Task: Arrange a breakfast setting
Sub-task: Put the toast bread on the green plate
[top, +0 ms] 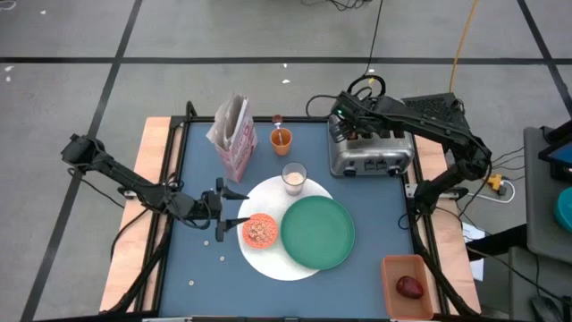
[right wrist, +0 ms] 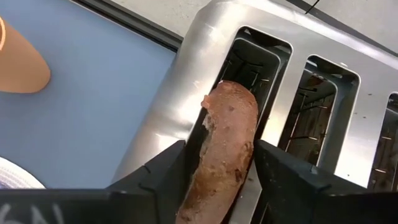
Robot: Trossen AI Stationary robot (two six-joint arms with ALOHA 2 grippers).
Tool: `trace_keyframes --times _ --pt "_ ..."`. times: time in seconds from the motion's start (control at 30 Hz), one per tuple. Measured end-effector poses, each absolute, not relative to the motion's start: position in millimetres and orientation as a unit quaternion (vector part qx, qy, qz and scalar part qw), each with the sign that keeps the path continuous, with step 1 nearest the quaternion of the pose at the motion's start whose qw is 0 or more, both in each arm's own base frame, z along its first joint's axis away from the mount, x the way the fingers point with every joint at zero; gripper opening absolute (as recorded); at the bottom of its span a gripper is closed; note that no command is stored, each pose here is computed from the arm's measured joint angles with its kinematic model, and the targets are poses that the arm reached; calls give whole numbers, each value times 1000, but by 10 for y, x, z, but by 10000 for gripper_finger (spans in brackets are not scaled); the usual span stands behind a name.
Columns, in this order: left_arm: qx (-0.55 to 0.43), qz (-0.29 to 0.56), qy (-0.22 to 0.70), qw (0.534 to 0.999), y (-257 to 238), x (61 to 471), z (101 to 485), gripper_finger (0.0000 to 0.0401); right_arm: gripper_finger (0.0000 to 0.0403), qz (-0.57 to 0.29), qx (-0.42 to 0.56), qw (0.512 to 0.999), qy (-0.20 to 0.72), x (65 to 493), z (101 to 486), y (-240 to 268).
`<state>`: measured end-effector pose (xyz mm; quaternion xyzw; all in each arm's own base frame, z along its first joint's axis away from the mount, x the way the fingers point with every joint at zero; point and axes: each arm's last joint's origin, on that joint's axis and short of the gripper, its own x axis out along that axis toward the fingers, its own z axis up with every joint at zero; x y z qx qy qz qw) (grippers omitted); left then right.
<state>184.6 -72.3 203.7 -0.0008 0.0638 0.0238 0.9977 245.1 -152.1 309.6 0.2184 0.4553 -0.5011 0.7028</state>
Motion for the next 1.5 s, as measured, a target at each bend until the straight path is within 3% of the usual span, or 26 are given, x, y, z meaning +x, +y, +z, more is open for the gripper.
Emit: trace_keyframes --times 0.17,0.6,1.0,1.5 --pt "0 24 64 998 -724 1846 2036 308 168 -502 218 703 455 2460 3091 -1526" --pt "1 24 67 997 -724 1845 2030 308 77 -504 214 702 456 2456 3089 -1528" --pt "0 24 67 997 -724 1845 2030 308 74 -501 215 710 447 2413 3153 -1502" --pt "0 24 67 997 -724 1845 2031 308 73 -500 224 763 342 2024 3654 -1281"
